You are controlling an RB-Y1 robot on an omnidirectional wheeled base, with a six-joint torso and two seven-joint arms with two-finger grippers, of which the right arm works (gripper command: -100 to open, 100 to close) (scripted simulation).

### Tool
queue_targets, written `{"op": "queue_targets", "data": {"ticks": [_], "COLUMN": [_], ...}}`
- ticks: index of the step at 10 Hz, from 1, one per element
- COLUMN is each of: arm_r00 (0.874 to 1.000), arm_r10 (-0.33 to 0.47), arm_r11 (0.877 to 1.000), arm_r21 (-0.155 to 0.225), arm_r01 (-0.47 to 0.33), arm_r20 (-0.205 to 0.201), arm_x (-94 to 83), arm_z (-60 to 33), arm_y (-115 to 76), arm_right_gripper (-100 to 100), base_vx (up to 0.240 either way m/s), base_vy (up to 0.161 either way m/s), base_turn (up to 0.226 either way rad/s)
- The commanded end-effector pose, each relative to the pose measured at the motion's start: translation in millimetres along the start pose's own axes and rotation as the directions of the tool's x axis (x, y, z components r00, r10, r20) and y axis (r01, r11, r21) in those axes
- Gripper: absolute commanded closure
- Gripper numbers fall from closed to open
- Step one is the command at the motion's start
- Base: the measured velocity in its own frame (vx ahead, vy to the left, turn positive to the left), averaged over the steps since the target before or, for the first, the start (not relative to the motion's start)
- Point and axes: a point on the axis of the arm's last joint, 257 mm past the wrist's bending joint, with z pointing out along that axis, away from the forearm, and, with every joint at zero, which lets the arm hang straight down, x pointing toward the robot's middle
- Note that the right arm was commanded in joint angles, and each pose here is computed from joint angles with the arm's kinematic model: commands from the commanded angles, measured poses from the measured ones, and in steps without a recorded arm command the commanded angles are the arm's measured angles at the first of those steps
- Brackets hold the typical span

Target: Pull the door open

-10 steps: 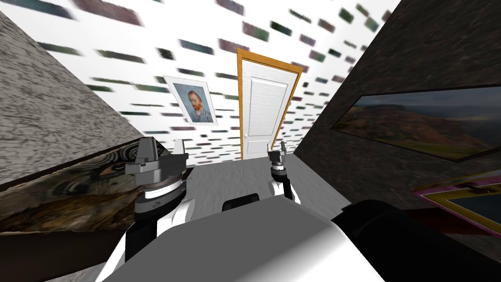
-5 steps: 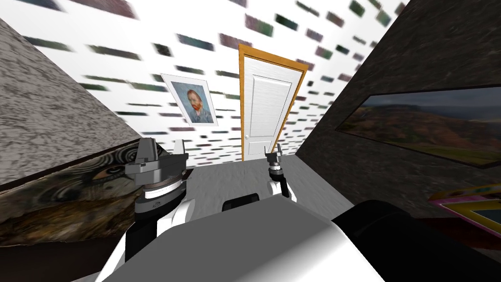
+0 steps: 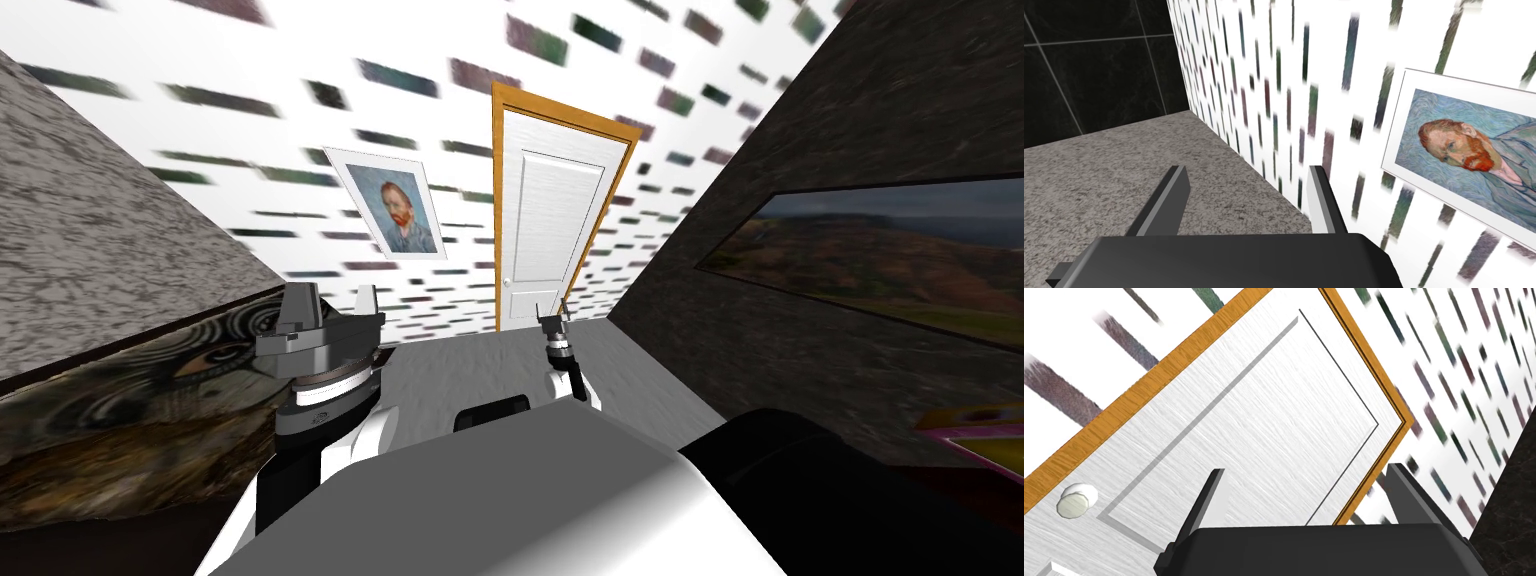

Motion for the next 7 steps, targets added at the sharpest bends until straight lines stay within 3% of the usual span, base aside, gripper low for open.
{"op": "queue_targets", "data": {"ticks": [1, 4, 7], "arm_r00": [0.999, 0.990, 0.972], "arm_r10": [0.051, 0.137, 0.219], "arm_r11": [0.998, 0.988, 0.969], "arm_r21": [0.023, 0.063, 0.098], "arm_r01": [-0.051, -0.140, -0.227], "arm_r20": [0.013, 0.045, 0.084], "arm_x": [-7.4, -22.8, -38.6], "arm_z": [-4.1, -12.3, -21.7], "arm_y": [-14.5, -36.8, -58.3], "arm_right_gripper": [-100, -100, -100], "base_vx": [0.102, 0.101, 0.095], "base_vy": [0.035, 0.031, 0.022], "base_turn": [0.012, 0.015, 0.015]}}
